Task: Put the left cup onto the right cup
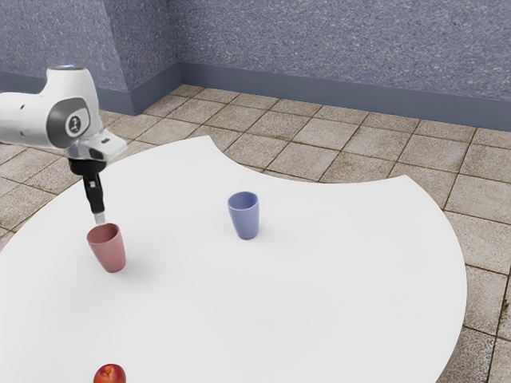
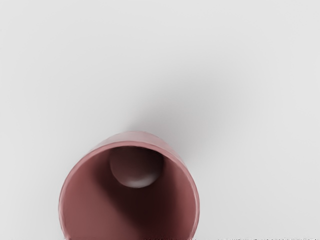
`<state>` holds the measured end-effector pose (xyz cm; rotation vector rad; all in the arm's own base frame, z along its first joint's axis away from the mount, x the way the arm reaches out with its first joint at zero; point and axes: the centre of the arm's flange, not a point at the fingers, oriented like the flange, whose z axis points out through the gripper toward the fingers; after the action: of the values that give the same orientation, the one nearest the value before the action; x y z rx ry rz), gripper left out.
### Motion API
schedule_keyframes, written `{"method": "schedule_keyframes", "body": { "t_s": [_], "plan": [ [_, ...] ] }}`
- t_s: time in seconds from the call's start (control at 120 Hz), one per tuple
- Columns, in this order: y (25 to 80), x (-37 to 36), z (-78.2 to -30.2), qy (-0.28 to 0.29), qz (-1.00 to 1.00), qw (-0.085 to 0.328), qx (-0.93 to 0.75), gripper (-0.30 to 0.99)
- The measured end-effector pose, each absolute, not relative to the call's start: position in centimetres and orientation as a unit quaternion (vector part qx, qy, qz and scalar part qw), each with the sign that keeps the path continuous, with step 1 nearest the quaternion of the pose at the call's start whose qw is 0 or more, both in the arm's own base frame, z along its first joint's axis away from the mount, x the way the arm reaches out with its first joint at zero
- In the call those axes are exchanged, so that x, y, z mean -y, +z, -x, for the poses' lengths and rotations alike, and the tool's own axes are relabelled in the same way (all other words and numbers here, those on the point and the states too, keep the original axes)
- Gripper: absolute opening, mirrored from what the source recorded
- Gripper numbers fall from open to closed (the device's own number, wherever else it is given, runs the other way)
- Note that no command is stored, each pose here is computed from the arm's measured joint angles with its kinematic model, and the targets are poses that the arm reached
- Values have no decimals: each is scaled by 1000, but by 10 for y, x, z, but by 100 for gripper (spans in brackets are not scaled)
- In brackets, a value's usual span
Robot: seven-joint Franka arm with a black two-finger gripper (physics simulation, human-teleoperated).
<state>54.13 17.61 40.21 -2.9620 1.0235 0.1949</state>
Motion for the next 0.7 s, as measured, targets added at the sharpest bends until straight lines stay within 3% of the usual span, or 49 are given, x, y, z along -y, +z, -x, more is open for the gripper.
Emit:
{"method": "schedule_keyframes", "body": {
  "t_s": [0.6,0.7],
  "plan": [
    [328,-208,-583,74,931,13,-357,69],
    [321,-208,-584,73,930,9,-360,60]
  ]
}}
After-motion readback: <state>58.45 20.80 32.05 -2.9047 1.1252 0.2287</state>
